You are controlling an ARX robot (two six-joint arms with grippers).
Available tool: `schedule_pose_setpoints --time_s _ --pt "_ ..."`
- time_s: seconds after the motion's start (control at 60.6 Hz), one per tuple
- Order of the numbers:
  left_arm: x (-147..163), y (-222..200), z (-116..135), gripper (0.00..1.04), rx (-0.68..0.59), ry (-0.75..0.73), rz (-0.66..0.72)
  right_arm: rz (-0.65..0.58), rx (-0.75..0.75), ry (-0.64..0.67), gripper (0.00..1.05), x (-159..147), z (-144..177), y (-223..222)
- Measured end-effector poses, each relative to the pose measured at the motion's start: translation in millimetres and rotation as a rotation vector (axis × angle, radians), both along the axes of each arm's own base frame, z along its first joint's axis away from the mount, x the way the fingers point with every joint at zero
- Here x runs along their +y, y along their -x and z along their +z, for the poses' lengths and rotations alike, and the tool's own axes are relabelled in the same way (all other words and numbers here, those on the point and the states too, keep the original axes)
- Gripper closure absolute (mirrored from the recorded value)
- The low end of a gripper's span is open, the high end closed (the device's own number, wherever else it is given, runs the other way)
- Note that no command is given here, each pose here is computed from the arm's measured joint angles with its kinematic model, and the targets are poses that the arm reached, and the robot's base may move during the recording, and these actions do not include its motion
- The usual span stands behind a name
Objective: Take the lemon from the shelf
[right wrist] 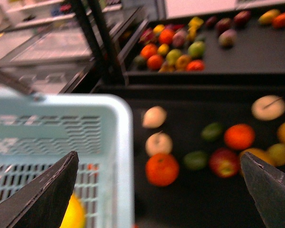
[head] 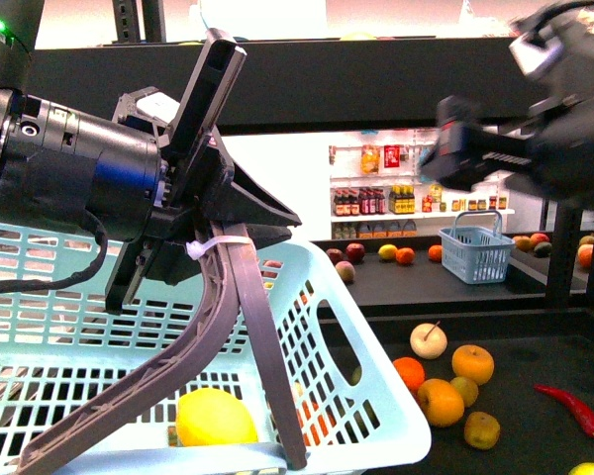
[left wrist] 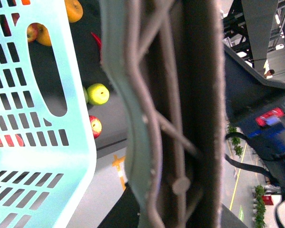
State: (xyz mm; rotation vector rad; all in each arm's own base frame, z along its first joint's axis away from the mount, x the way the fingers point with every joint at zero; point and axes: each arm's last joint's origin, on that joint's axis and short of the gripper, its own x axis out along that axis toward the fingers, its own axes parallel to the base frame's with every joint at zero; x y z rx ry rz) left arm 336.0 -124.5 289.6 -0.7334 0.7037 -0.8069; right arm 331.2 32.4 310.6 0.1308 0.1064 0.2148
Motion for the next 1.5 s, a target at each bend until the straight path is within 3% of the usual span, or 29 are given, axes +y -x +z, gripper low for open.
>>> schedule_pose_setpoints --time_s 0.231,0.297,0.512,0.825,1.502 --pt "0 0 0 0.95 0.001 0.001 -0.001 -0.141 -0.044 0.07 0.04 -35 -7 110" --pt "0 0 0 0.95 0.0 0.0 -0.001 -0.214 -0.062 0.096 0.14 -35 -17 144" --pt "0 0 0 0.95 0.001 0.0 0.0 -0.213 -0.048 0.126 0.5 -33 -81 222" --pt "0 0 0 0.95 -0.002 -0.001 -0.002 -0.216 -0.093 0.127 0.99 -33 -114 233" --pt "0 0 0 0.95 -0.002 -0.001 -0.001 -0.216 -0.104 0.126 0.98 -33 -138 234"
